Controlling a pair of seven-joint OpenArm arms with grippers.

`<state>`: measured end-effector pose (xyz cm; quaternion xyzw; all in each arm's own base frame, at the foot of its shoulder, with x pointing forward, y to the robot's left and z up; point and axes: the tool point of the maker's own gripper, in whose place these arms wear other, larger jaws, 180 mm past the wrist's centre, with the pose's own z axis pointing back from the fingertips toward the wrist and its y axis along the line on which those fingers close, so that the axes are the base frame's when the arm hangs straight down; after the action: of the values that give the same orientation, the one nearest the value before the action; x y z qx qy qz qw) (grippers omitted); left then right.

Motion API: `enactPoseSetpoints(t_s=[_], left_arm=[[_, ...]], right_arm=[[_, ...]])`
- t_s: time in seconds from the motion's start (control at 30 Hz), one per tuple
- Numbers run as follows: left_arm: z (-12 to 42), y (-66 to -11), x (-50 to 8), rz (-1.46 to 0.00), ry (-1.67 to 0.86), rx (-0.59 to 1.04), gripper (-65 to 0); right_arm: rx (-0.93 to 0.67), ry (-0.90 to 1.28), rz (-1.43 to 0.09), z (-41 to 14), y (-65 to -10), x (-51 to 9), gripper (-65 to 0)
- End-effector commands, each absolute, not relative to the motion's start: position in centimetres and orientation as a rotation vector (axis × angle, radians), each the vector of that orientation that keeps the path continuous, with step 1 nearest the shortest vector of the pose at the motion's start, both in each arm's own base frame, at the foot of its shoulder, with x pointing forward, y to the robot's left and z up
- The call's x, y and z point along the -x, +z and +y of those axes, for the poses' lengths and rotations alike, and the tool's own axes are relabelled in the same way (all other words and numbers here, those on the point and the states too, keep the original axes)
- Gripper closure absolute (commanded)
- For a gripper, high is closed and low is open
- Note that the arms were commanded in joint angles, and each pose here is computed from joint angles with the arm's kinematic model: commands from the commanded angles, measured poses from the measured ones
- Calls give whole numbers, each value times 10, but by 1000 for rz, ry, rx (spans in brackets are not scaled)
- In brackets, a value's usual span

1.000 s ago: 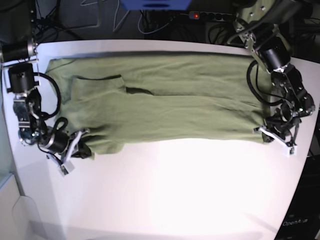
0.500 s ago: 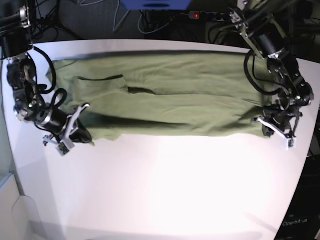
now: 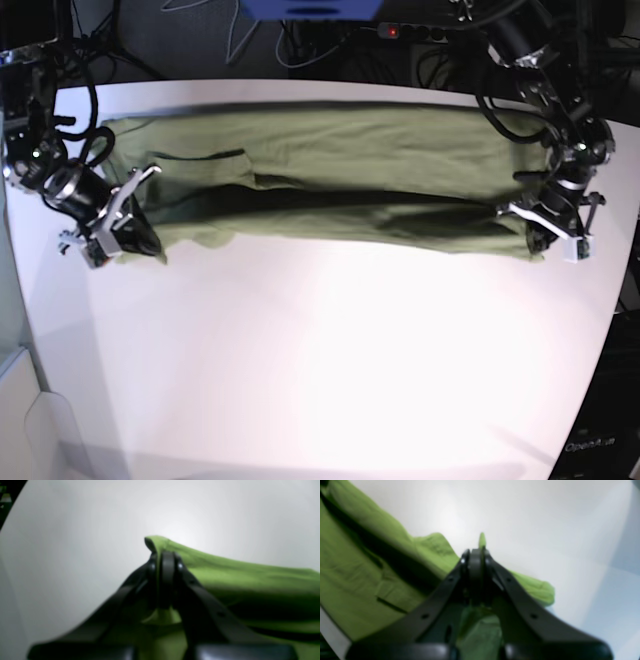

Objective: Fold the T-shirt properly
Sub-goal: 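Lift the gripped edge with both grippers and fold it over the shirt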

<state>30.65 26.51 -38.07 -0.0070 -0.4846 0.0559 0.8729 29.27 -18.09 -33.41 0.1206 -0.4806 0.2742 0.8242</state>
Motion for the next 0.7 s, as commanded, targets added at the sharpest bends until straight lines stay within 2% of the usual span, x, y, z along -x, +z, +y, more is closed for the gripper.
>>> enactPoseSetpoints(t_s=[0.0, 0.23, 0.67], left_arm=[[269, -363, -314, -1085, 112, 5, -16], [272, -369, -294, -1074, 106, -15, -16], [265, -329, -280, -1231, 62, -66, -16]], right_arm=[[-249, 590, -1088, -183, -313, -299, -7], [-257, 612, -1084, -176, -307, -274, -7], [-280, 574, -1040, -175, -320, -247, -7]])
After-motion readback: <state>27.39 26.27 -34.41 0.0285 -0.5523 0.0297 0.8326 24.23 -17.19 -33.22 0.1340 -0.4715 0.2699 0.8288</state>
